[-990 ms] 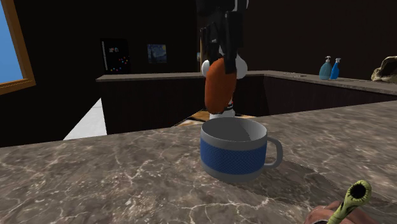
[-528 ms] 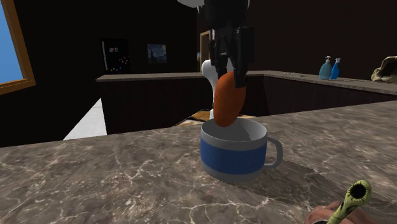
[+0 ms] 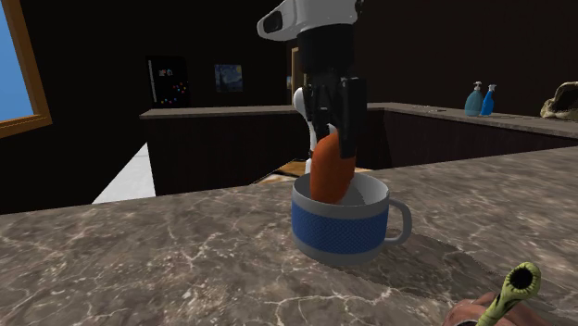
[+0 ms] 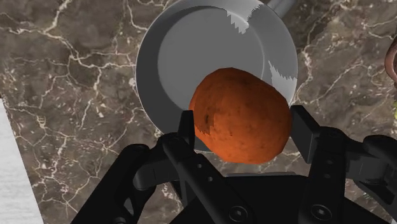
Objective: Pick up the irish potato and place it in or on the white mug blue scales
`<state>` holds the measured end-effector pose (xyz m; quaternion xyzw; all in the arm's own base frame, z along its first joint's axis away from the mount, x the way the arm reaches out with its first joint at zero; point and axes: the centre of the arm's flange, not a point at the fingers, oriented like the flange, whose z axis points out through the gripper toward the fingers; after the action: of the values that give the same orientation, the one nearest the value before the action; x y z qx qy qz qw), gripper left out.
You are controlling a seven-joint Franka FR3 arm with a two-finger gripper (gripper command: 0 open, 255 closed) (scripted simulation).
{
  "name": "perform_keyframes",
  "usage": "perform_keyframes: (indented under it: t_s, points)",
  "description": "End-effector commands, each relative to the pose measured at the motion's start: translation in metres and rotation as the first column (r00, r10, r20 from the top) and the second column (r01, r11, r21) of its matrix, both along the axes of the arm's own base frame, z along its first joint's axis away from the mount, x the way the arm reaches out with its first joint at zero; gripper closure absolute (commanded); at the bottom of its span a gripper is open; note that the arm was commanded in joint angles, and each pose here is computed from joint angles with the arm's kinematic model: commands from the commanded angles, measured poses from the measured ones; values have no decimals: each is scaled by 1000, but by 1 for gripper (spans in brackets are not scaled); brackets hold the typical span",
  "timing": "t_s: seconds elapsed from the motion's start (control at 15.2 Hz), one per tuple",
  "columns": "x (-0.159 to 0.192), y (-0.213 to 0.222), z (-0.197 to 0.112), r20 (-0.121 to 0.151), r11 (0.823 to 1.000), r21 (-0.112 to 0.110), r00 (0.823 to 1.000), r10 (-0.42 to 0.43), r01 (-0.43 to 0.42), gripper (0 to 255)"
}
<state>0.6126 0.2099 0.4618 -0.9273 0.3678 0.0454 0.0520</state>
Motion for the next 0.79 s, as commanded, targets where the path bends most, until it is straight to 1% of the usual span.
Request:
perform_keyframes:
  t_s: [0.0, 0.07, 0.59, 0.66, 0.73]
  points:
    - [0, 1, -11, 1, 1000, 0, 1000, 0, 0, 255]
    - [0, 1, -19, 1, 1000, 0, 1000, 0, 0, 255]
    - [0, 1, -19, 1, 1000, 0, 1000, 0, 0, 255]
    - [0, 1, -19, 1, 1000, 0, 1000, 0, 0, 0]
    - [0, 1, -19, 1, 1000, 0, 1000, 0, 0, 0]
